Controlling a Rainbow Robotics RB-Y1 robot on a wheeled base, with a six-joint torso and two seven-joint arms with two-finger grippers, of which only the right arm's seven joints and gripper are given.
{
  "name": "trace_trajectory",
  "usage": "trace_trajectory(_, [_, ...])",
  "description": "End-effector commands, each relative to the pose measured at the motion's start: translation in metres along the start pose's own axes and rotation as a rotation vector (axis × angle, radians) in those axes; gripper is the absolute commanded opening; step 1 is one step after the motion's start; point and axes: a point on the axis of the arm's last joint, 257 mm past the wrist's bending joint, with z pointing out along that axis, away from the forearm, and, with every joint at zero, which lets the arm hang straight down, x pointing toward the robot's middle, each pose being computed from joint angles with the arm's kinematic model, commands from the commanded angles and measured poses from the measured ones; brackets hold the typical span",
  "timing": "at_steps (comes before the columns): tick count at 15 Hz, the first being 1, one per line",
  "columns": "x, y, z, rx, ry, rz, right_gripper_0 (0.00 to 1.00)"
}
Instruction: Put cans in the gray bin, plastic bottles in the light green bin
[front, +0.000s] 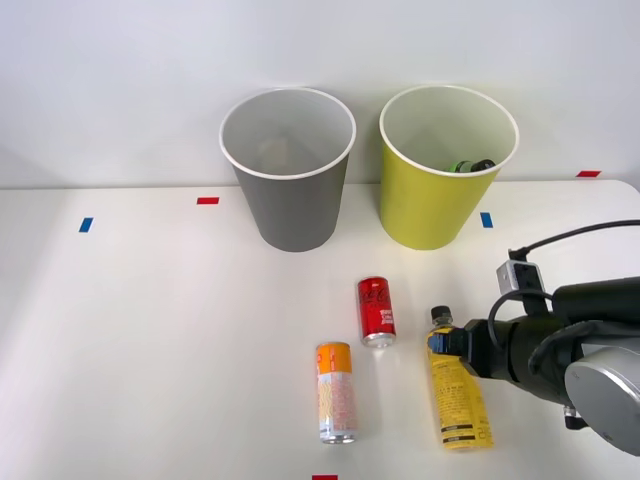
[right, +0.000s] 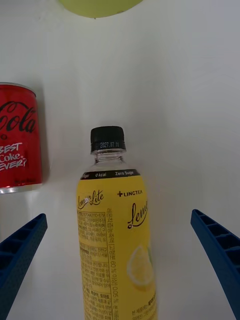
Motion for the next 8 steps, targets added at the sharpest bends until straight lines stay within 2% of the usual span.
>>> trace_trajectory(1, [0.001,-0.004,0.003,0.039,-0.008,-0.029,1.0])
trace_trajectory(8, [0.012,0.0,0.004,0.085,0.041,-0.027,1.0])
